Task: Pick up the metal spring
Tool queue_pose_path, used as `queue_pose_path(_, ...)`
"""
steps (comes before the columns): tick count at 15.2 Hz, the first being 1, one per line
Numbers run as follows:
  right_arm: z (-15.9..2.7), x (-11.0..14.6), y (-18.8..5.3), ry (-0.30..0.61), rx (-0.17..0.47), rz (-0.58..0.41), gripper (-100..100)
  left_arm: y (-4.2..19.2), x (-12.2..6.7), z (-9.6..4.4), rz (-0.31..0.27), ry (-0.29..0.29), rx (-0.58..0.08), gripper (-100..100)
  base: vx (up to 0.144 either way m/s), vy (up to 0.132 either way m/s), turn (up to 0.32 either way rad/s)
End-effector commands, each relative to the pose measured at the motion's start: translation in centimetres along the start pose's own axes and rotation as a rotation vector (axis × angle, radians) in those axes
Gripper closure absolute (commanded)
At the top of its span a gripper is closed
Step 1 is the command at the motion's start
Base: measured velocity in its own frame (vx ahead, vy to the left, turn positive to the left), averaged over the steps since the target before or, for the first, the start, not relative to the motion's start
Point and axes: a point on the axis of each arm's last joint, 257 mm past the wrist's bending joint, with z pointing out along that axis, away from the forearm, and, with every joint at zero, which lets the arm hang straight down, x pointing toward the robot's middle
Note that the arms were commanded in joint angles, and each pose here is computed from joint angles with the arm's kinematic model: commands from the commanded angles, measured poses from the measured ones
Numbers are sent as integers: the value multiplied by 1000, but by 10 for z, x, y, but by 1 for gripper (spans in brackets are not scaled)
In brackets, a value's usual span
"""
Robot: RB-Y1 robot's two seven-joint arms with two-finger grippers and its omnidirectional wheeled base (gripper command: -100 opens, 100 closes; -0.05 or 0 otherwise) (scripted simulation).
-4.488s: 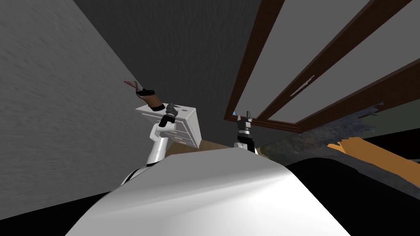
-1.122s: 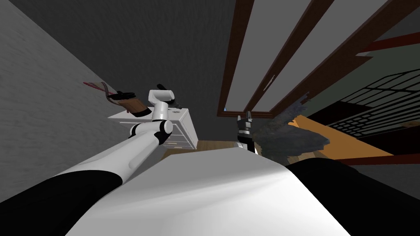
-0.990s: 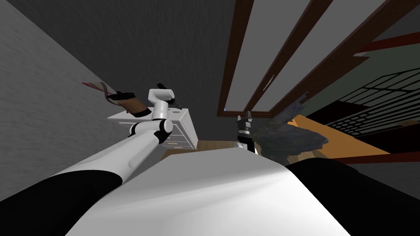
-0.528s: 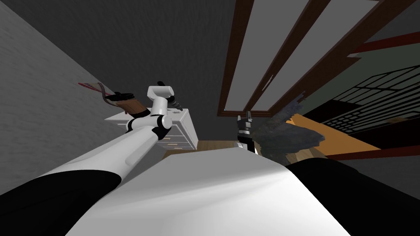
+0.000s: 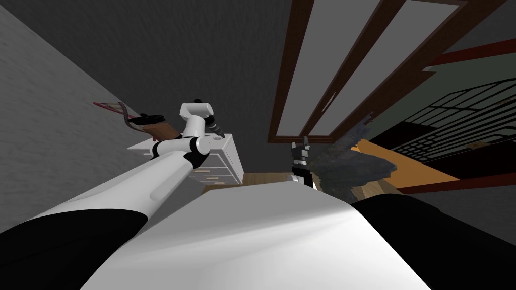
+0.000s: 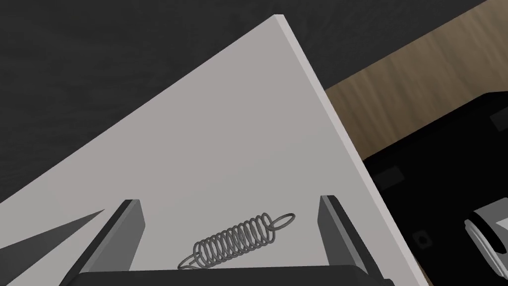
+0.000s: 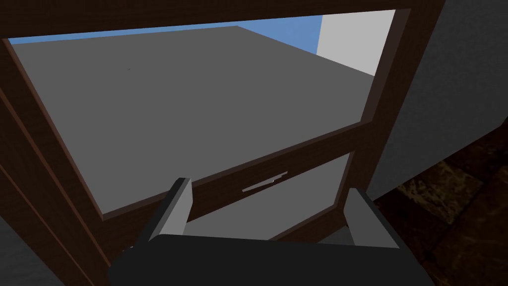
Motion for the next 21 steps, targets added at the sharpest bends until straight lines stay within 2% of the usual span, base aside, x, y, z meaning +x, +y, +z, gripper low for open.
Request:
queue_pose_path(1, 0, 0, 0, 0, 0, 0, 0, 10, -7, -3, -10, -33, -44, -100, 10, 45, -20)
queue_pose_path(8, 0, 0, 0, 0, 0, 0, 0, 29, -26, -9, -31, -117, -142, -100, 15, 58, -17)
queue_pose_path(9, 0, 0, 0, 0, 0, 0, 0, 26, -22, -7, -27, -99, -122, -100, 8, 43, -7)
queue_pose_path(10, 0, 0, 0, 0, 0, 0, 0, 28, -27, 5, -24, -104, -125, -100, 13, 0, 12)
queue_pose_path(12, 0, 0, 0, 0, 0, 0, 0, 29, -29, 13, -21, -104, -123, -100, 24, -37, 22)
queue_pose_path(13, 0, 0, 0, 0, 0, 0, 0, 30, -28, 8, -24, -106, -126, -100, 15, -32, 11)
queue_pose_path(14, 0, 0, 0, 0, 0, 0, 0, 29, -28, 9, -23, -105, -125, 100, 5, -10, 3)
queue_pose_path(18, 0, 0, 0, 0, 0, 0, 0, 31, -27, 9, -9, -104, -125, 100, 1, 0, -19)
queue_pose_path(19, 0, 0, 0, 0, 0, 0, 0, 27, -24, -5, -27, -104, -127, 100, -13, 15, 4)
queue_pose_path(21, 0, 0, 0, 0, 0, 0, 0, 28, -23, 0, -19, -102, -126, 100, -15, 29, 3)
